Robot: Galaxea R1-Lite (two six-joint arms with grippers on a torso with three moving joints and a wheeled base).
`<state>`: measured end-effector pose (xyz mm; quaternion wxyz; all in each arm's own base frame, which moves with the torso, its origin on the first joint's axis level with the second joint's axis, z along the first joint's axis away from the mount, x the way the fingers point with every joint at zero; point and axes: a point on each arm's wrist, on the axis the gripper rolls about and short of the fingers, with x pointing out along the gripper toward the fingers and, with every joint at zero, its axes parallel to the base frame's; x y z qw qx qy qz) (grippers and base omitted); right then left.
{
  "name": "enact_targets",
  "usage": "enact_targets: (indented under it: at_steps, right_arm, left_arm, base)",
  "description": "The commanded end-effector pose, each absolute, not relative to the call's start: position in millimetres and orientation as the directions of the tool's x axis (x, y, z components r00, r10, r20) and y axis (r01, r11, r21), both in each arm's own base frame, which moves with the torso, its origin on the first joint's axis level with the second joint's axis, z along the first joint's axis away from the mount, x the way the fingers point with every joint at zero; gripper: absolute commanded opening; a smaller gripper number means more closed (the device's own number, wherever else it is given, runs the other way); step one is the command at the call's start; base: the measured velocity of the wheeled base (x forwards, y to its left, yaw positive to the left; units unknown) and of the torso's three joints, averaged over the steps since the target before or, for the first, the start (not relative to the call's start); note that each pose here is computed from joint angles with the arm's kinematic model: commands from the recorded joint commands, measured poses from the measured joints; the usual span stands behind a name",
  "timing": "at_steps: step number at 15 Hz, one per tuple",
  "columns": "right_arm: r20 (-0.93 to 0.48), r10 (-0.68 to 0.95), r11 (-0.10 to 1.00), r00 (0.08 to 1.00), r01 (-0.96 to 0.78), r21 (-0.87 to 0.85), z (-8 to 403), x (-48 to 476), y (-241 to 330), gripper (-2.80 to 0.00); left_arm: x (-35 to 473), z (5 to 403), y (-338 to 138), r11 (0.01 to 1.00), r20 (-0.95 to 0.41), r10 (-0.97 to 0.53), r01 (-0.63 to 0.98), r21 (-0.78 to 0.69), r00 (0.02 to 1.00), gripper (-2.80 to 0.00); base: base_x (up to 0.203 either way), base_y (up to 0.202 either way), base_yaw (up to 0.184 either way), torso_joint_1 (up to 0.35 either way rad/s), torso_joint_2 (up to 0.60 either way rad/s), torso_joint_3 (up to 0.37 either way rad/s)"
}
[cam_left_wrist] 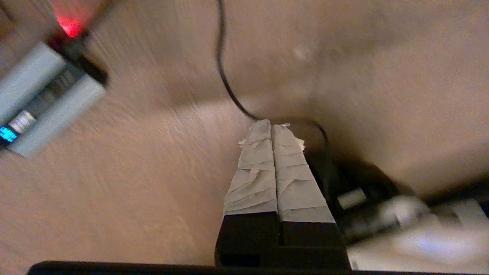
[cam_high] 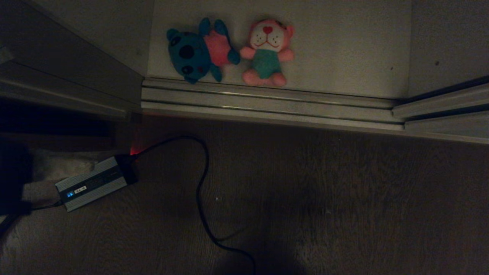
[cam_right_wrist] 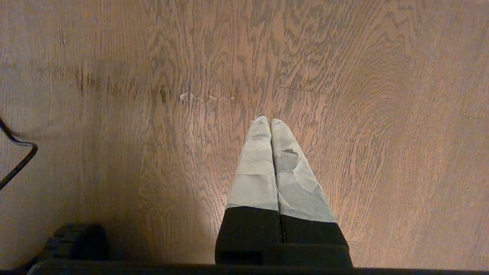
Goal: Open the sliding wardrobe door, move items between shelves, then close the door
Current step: Close the door
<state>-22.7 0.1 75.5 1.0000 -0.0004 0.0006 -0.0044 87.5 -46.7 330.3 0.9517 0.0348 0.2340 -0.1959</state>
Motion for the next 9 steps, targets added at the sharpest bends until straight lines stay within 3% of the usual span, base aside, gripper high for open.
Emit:
enact_targets:
  at_steps: [1, 6, 9]
  right_arm:
    - [-0.006, -0.009, 1.0, 1.0, 0.009, -0.002, 74.2, -22.3, 0.1, -2.8]
    - [-0.006, -0.009, 1.0, 1.0, 0.009, -0.002, 74.2, -22.3, 0.1, -2.8]
    - [-0.006, -0.009, 1.0, 1.0, 0.009, -0.002, 74.2, -22.3, 0.1, -2.8]
  left_arm:
    - [37.4, 316.9, -18.4, 0.911, -0.388, -0.397, 0.41, -0.054, 0.832, -2.8]
    - [-0.8, 285.2, -3.4, 0.969, -0.325, -0.24, 0.245, -0.024, 0.915, -2.8]
    - [-12.2, 239.0, -3.5, 0.979, -0.228, -0.198, 0.206, 0.009, 0.953, -2.8]
  base:
    - [0.0, 0.0, 0.0, 0.0, 0.0, 0.0]
    - [0.0, 0.0, 0.0, 0.0, 0.0, 0.0]
    - [0.0, 0.0, 0.0, 0.0, 0.0, 0.0]
